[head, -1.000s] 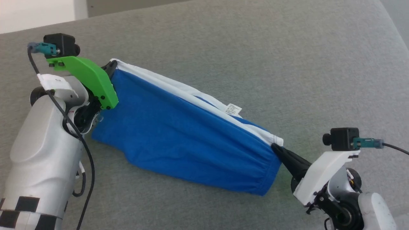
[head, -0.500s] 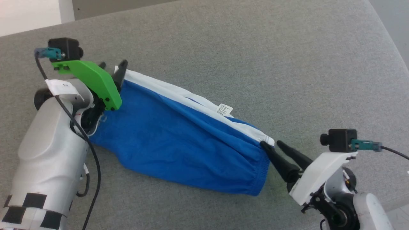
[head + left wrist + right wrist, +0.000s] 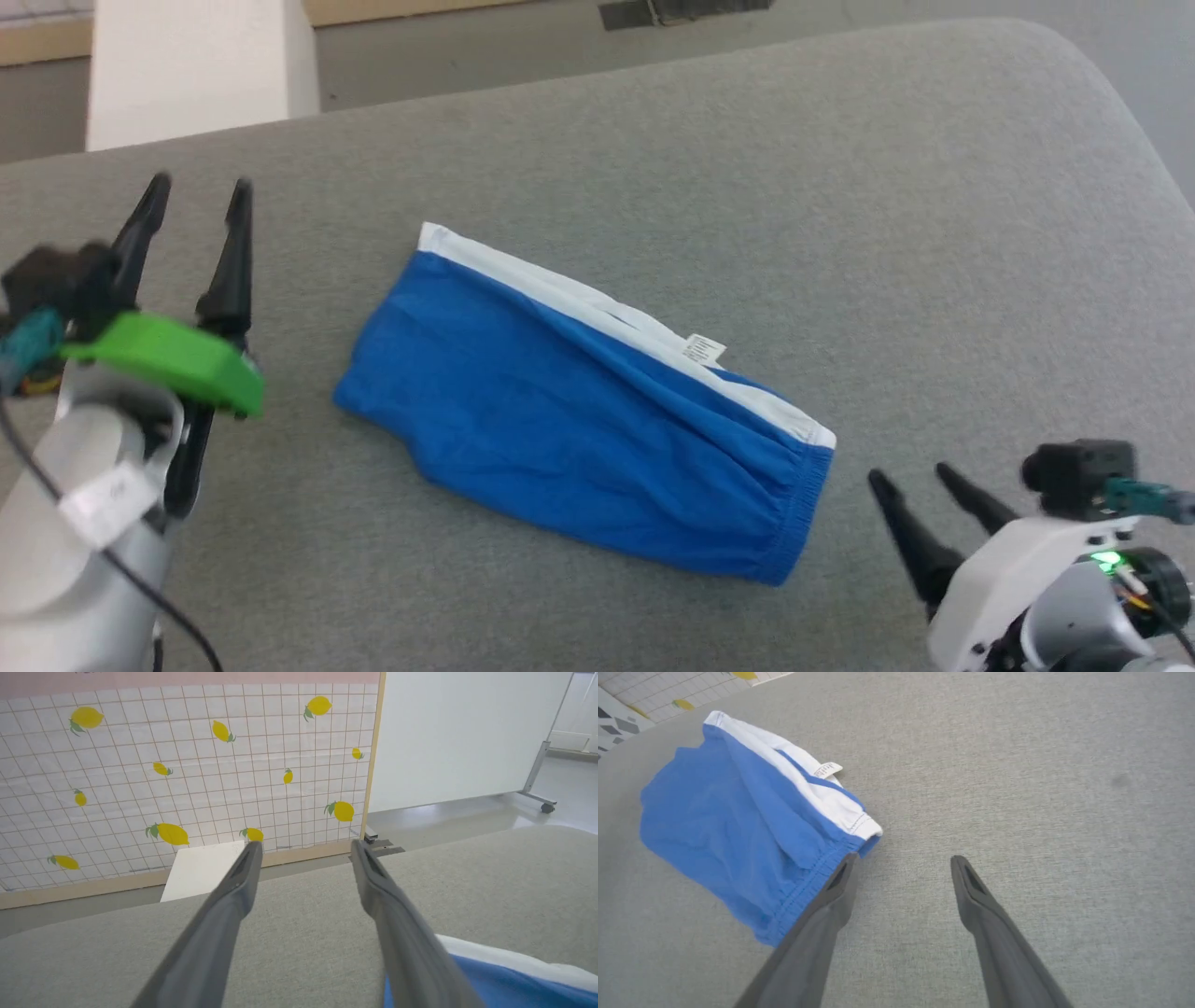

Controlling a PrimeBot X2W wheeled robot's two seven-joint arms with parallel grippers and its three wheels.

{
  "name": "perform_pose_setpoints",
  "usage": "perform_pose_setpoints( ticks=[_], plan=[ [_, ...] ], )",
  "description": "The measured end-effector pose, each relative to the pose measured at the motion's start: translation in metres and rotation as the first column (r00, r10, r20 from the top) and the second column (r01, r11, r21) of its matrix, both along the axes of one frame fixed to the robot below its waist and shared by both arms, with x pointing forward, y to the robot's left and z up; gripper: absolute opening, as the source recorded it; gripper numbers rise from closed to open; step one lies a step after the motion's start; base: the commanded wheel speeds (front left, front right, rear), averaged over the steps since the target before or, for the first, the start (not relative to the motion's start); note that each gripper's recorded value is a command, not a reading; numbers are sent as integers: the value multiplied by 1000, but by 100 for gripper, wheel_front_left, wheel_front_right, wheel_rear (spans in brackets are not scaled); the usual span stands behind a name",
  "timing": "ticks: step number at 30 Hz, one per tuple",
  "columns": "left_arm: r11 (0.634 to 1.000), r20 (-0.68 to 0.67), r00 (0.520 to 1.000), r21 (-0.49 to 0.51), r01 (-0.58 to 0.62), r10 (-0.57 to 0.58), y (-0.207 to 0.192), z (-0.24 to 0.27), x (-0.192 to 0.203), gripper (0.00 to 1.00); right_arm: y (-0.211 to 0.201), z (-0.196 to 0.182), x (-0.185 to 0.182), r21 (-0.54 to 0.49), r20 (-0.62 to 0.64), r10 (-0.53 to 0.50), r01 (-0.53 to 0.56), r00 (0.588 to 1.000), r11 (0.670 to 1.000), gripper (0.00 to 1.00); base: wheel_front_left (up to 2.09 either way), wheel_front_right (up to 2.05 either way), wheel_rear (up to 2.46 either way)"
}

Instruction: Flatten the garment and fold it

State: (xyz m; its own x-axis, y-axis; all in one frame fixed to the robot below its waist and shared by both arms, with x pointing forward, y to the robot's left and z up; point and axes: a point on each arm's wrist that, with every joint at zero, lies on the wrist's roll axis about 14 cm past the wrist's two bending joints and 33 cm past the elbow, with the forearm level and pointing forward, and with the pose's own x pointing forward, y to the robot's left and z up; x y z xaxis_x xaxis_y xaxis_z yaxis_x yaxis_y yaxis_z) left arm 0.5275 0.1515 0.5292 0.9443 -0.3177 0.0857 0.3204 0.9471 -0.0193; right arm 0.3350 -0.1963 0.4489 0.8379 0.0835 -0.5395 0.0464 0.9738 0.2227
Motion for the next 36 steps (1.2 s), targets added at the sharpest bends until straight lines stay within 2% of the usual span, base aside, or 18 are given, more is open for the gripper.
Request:
perform_pose_setpoints(
  ticks=[7,11,18,25,26,27,28,33,36],
  plan=[
    [987,47,986,-19,-160,160,50,11,-55,100,40,-13,-4,22,-90,142,-140,986,990,100,0,0,0],
    [973,11,973,-40,-229,230,68,0,-85,100,53,-33,-5,10,-177,199,-201,964,980,100,0,0,0],
    [955,-9,958,-81,-285,285,81,-3,-109,100,65,-66,7,5,-285,251,-260,925,965,100,0,0,0],
    [955,-19,957,-69,-289,288,84,-8,-119,100,78,-82,22,-22,-341,301,-328,891,944,100,0,0,0],
    [956,-24,958,-64,-286,285,84,-10,-120,100,79,-82,23,-27,-343,306,-335,888,942,71,0,0,0],
    [958,-27,960,-64,-280,279,82,-11,-121,100,79,-82,25,-29,-343,308,-337,888,941,16,0,0,0],
    [960,-30,962,-65,-272,270,81,-12,-122,100,80,-81,26,-31,-341,309,-339,888,940,0,0,0,0],
    [977,-98,976,-62,-202,196,61,-23,-123,100,79,-78,29,-39,-326,305,-335,895,941,0,0,0,0],
    [989,-171,979,-84,-125,110,34,-31,-119,100,77,-75,29,-40,-311,296,-324,903,945,0,0,0,0]
  ],
)
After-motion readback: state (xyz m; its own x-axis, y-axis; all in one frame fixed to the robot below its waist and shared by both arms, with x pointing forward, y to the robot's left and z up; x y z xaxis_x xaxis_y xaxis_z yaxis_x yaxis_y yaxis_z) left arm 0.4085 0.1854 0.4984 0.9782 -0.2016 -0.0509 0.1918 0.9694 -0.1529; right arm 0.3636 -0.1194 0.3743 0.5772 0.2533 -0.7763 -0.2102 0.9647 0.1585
